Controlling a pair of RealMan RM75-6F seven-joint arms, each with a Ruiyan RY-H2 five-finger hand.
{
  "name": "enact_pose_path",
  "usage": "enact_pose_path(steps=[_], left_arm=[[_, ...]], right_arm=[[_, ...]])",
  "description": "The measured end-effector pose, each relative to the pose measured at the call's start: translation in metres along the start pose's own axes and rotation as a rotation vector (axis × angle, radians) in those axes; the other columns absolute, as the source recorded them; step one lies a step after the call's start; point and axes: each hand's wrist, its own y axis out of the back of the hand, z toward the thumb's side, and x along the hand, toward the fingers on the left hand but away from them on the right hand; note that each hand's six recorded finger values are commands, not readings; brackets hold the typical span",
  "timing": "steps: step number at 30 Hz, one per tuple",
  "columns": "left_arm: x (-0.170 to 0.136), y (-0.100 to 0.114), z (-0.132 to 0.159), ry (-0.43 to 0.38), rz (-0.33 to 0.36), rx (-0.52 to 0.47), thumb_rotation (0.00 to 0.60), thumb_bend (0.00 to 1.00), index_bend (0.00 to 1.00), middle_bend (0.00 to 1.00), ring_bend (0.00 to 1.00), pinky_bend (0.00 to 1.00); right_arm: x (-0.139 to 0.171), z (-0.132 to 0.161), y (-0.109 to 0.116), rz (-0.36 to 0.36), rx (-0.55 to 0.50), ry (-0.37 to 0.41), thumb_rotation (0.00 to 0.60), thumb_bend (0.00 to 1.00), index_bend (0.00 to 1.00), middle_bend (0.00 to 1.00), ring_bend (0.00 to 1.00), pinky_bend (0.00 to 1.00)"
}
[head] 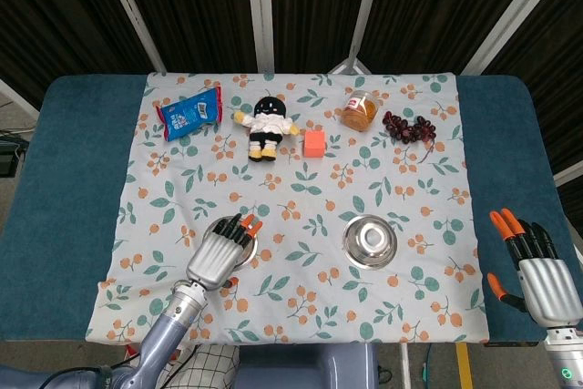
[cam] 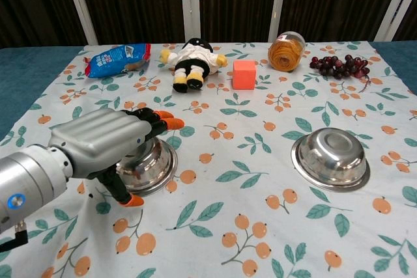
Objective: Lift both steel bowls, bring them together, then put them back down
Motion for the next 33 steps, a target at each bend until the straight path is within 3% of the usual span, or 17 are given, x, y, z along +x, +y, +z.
enact_pose_path(steps=[14,22,28,33], left_arm=[[0.002,-0.002,-0.024,0.099,-0.097,-0.023,0.556,0.12,0.0,0.0,0.0,0.15],[0.013,-0.004,-0.026,0.115,-0.115,-0.016,0.555,0.13,0.0,0.01,0.0,0.17],[0.017,-0.012,-0.029,0.136,-0.153,-0.018,0.554,0.14,0.12,0.1,0.02,0.27],[0.021,-0.015,-0.027,0.144,-0.168,-0.008,0.58,0.21,0.26,0.3,0.23,0.48]], right_arm=[[-0.001,0.002,-0.002,0.011,0.003,0.001,0.6,0.39,0.0,0.0,0.0,0.0],[-0.002,0.002,-0.003,0.018,0.003,-0.001,0.6,0.39,0.0,0.0,0.0,0.0],[-0.002,0.001,-0.002,0.015,0.001,-0.006,0.6,0.39,0.0,0.0,0.0,0.0],[-0.002,0.001,-0.003,0.018,0.002,-0.008,0.6,0.39,0.0,0.0,0.0,0.0]])
